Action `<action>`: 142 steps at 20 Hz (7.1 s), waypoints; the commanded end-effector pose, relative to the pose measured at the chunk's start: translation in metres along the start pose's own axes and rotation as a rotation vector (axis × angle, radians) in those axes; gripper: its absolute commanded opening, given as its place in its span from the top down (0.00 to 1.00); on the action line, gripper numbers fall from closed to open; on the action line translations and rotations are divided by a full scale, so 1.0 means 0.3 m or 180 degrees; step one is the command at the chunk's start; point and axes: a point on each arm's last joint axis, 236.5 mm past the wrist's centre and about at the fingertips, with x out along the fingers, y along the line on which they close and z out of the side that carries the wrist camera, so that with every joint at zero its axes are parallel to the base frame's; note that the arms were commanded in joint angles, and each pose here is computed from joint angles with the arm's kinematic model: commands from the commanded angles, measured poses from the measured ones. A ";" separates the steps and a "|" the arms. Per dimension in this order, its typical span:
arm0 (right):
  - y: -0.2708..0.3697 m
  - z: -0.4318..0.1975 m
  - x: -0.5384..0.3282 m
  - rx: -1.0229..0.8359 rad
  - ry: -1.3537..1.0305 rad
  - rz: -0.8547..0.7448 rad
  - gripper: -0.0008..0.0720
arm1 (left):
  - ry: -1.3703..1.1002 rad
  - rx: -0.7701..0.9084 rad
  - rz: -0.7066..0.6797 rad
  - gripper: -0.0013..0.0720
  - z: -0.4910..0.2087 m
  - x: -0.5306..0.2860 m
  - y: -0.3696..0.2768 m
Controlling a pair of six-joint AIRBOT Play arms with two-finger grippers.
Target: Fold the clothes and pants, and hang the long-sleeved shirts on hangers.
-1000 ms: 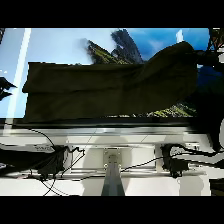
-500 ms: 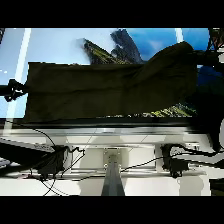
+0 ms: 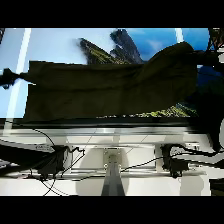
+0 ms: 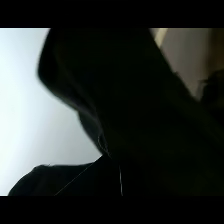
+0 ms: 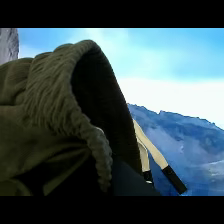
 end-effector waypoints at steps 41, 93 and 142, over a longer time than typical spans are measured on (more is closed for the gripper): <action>-0.291 -0.080 0.317 0.1611 -0.0507 -0.0588 0.95 | -0.1676 -0.0866 0.0777 0.96 0.359 0.191 -0.051; -0.332 -0.310 0.353 0.1914 0.0949 0.0212 0.27 | -0.0566 -0.0172 0.0506 0.96 0.231 0.229 -0.203; -0.284 -0.139 0.239 0.1570 0.0819 0.0391 0.95 | -0.0431 0.0659 0.2190 0.96 0.373 -0.101 -0.104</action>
